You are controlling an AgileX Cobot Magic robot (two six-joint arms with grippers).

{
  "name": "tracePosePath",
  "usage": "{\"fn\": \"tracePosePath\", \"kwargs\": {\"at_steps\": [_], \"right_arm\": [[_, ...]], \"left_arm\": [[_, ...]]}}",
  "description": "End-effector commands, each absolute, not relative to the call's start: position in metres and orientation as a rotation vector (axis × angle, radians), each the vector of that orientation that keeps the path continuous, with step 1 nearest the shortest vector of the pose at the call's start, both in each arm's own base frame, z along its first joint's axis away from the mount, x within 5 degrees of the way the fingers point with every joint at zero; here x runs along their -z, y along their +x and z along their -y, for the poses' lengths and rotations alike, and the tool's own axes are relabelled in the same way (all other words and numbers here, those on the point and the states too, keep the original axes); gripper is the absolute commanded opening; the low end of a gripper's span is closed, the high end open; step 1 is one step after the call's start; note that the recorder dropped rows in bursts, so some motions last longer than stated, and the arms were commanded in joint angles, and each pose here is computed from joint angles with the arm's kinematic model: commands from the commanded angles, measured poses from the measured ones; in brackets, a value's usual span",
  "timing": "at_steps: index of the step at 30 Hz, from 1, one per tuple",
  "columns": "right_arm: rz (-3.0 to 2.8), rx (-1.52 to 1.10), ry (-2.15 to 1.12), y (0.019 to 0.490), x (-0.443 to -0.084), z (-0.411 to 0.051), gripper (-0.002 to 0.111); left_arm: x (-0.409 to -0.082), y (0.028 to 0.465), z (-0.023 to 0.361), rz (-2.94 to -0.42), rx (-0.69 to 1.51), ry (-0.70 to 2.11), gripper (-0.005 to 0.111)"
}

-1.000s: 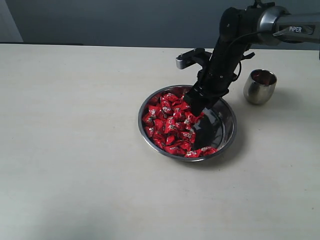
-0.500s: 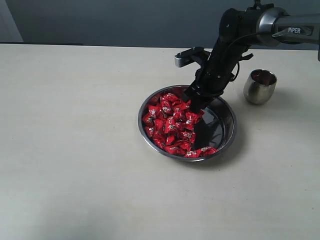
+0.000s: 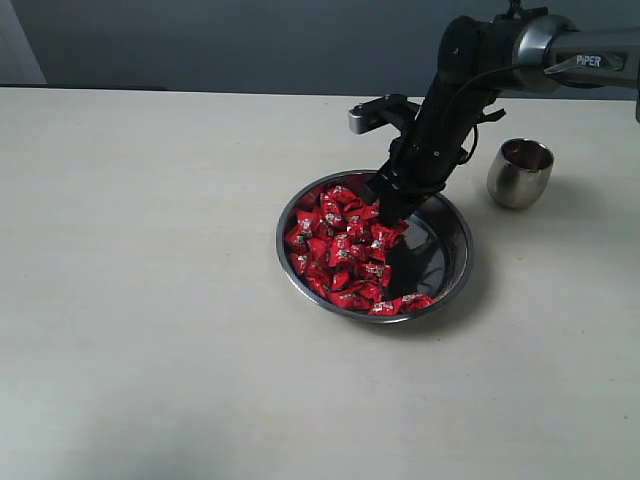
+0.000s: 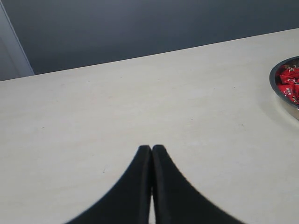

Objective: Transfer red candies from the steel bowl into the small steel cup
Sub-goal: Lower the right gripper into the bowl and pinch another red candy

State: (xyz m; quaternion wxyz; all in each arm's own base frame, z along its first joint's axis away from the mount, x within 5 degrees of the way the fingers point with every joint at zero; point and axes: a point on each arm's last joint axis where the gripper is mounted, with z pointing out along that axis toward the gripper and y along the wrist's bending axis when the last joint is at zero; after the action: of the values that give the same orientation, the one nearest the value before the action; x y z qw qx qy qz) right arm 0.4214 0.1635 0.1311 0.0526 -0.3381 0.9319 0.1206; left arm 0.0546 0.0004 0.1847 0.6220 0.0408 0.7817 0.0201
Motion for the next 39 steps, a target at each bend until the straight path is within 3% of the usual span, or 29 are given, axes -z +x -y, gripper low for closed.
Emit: {"fn": "tracePosePath", "kwargs": {"at_steps": [1,23,25,30,39], "right_arm": [[-2.836,-0.372,-1.033,0.421,-0.133,-0.163,0.030],[-2.879,-0.381,-1.049,0.421,-0.119,-0.163,0.030],[-2.882,-0.383,-1.052,0.421,-0.120,-0.163,0.026],[-2.882,-0.383,-1.052,0.421,-0.120,-0.163,-0.001],[-2.866,-0.376,-1.062,0.419,-0.134,-0.162,-0.001]], "left_arm": [[-0.186,0.054,0.000,-1.787,-0.034,0.098,0.000],[-0.186,0.054,0.000,-1.787,-0.034,0.098,0.000],[-0.186,0.054,0.000,-1.787,-0.034,0.098,0.000],[-0.186,0.054,0.000,-1.787,-0.034,0.098,0.000],[-0.186,0.054,0.000,-1.787,-0.034,0.098,0.000]]}}
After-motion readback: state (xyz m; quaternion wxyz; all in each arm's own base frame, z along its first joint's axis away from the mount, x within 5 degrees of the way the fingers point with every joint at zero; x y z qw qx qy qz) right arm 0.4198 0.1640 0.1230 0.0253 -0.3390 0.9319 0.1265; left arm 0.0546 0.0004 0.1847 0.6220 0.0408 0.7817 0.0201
